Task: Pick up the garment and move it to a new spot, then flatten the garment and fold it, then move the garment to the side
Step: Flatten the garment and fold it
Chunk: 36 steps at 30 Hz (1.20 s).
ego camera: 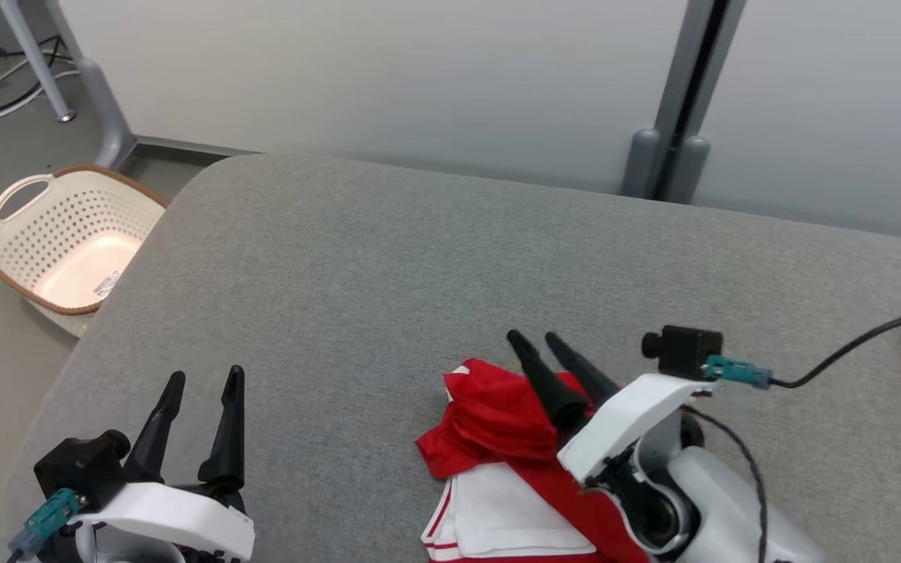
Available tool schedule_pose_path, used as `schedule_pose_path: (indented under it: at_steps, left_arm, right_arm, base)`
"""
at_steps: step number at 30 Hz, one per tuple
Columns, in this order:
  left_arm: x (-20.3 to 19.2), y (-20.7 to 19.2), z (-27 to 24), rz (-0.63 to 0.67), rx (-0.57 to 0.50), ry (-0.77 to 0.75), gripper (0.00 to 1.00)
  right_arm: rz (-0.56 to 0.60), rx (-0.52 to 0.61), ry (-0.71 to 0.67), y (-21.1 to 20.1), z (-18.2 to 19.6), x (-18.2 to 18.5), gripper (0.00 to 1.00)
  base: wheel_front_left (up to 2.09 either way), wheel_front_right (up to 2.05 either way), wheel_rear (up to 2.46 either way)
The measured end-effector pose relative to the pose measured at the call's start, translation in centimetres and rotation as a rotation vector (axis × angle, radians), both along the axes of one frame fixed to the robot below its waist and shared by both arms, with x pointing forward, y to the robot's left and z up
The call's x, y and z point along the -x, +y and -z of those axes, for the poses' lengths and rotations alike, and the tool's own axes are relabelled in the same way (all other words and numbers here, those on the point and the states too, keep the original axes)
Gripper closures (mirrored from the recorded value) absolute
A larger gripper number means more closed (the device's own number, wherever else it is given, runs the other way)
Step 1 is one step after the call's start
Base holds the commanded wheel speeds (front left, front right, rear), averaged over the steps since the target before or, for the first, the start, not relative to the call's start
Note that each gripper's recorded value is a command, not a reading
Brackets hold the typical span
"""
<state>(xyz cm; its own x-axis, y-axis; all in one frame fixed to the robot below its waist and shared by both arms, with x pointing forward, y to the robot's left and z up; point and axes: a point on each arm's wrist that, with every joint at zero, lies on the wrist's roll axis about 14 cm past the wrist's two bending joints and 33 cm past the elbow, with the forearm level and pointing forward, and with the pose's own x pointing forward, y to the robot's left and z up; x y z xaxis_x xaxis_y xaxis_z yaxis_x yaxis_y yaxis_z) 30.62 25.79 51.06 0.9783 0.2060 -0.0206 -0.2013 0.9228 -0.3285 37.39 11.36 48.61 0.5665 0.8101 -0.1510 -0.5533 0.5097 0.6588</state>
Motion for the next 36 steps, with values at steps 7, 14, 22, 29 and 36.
schedule_pose_path:
  at_steps: [7,14,22,29,36]
  left_arm:
    - [-1.4,-1.7,-0.4,0.054,0.013,-0.025,0.00]
    - [-2.8,-3.1,-1.2,0.097,0.011,-0.058,0.00]
    - [-2.6,-2.5,-2.2,0.070,-0.050,-0.097,0.00]
    - [-1.3,-1.4,-2.5,0.027,-0.068,-0.115,0.00]
    - [0.8,0.9,-2.2,-0.051,-0.079,-0.103,0.00]
  right_arm:
    - [0.243,0.046,-0.242,-8.9,-3.4,-5.0,0.00]
    - [0.426,0.203,-0.287,-17.5,-1.7,-6.4,0.00]
    - [0.323,0.300,-0.261,-14.4,0.7,-5.0,1.00]
    - [0.109,0.396,-0.054,-9.7,6.3,-0.9,1.00]
    - [-0.014,0.421,0.084,-6.7,9.5,1.9,1.00]
  base:
    - [0.00,0.00,0.00]
    - [0.00,0.00,0.00]
    - [0.00,0.00,0.00]
    - [0.00,0.00,0.00]
    - [0.00,0.00,0.00]
